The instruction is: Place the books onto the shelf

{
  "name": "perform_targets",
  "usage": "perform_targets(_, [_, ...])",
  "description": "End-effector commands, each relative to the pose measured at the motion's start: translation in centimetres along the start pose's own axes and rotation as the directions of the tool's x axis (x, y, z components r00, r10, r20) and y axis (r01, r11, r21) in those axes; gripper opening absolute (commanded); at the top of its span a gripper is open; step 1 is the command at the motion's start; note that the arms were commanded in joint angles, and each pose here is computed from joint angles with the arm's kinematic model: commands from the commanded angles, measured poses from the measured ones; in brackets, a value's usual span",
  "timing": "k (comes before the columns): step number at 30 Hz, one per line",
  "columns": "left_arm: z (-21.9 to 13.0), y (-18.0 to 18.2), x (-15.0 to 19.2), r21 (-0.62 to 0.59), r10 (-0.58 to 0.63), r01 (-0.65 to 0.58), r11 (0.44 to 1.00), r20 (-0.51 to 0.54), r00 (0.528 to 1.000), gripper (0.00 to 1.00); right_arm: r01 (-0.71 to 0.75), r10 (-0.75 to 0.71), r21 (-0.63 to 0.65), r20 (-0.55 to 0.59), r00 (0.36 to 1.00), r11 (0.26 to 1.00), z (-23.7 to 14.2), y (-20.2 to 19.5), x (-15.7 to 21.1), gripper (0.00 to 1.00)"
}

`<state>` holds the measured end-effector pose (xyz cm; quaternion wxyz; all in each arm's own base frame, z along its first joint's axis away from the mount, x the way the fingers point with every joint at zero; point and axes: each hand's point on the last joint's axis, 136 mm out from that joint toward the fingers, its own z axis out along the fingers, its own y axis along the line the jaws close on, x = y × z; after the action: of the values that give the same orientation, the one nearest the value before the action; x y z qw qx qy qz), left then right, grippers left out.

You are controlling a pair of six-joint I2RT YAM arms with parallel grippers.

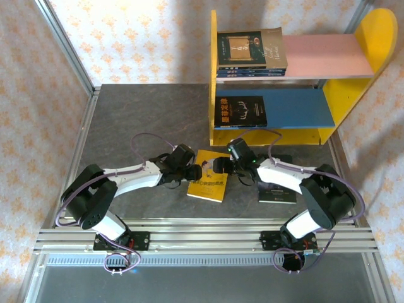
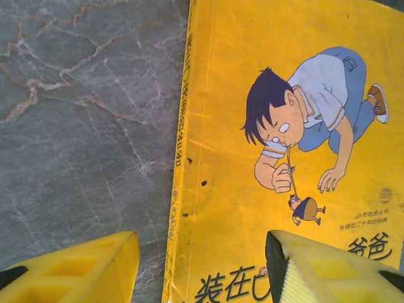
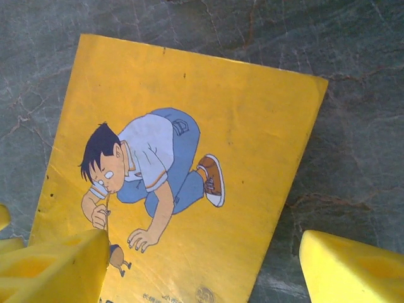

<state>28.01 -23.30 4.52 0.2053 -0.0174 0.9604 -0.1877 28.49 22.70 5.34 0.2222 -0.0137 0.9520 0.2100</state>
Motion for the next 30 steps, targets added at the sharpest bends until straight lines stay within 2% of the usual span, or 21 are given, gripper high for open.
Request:
perform_targets(1, [-1.0, 0.6, -1.2, -0.042, 0.018, -0.016, 0.999, 0.035, 0.999, 0.56, -0.012, 0.012, 0.007, 0.001, 1.0, 1.0, -0.4, -0.3, 0.6, 0.79])
perform_targets(15, [-0.3, 1.8, -1.3, -0.066, 0.011, -0.008, 0.998, 0.044, 0.999, 0.57, -0.003, 0.004, 0.016, -0.04, 0.999, 1.0, 1.5, 0.2, 2.5, 0.78])
perform_targets(30, [1.7, 1.3, -0.8, -0.011, -0.016, 0.016, 1.0, 0.003, 1.0, 0.56, 0.077, -0.071, 0.04, -0.122, 0.99, 0.996, 4.2, 0.8, 6.2, 0.63])
